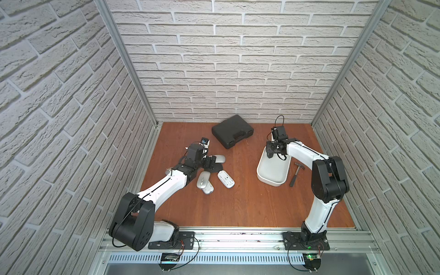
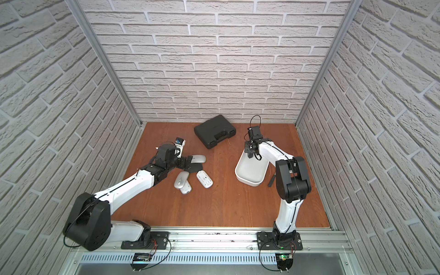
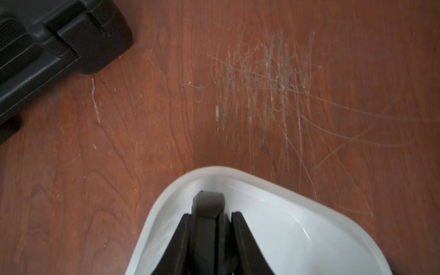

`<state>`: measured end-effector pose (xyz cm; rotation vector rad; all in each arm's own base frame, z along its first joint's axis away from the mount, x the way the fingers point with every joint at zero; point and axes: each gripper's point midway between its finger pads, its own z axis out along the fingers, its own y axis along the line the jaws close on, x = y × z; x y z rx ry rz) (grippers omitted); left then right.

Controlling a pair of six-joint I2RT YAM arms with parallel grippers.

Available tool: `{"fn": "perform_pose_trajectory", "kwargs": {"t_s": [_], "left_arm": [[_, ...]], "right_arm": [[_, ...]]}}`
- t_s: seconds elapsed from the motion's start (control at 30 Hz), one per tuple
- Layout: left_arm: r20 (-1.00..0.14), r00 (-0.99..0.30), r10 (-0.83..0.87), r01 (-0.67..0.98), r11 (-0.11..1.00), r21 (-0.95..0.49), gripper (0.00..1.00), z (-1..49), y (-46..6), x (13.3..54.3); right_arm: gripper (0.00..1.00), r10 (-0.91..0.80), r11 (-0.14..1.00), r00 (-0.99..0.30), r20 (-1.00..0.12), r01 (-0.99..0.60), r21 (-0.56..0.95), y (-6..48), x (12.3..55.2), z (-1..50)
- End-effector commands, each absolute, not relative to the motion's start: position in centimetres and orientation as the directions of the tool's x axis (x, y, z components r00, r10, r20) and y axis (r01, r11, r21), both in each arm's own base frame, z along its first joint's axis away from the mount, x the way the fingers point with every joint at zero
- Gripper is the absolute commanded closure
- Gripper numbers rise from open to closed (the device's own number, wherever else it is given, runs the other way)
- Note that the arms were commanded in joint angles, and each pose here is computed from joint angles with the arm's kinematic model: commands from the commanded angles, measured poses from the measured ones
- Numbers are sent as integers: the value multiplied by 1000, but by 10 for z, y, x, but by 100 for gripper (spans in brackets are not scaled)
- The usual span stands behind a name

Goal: Put the mouse in the storage box
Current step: Move the storage box to the center of the board, then place the mouse in the storage box.

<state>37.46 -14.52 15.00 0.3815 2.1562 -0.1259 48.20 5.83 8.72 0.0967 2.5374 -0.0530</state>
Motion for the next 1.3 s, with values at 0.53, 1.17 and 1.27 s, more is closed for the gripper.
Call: {"fn": "perform_pose_trajectory", "kwargs": {"t_s": [0.53, 1.17, 1.27], "left_arm": [[-786, -593, 176, 255, 967, 24, 2, 128, -130, 376], [-754, -653, 71, 164, 985, -49, 2, 126, -115, 378], [-732, -680, 42, 129, 990, -63, 2, 124, -107, 375]], "right_arm": [[92, -340, 885, -758, -556, -58, -461, 69, 521, 107], [42, -422, 877, -748, -513, -194, -440, 96, 515, 84], [33, -409, 895, -750, -521, -218, -388, 103, 508, 82]]}}
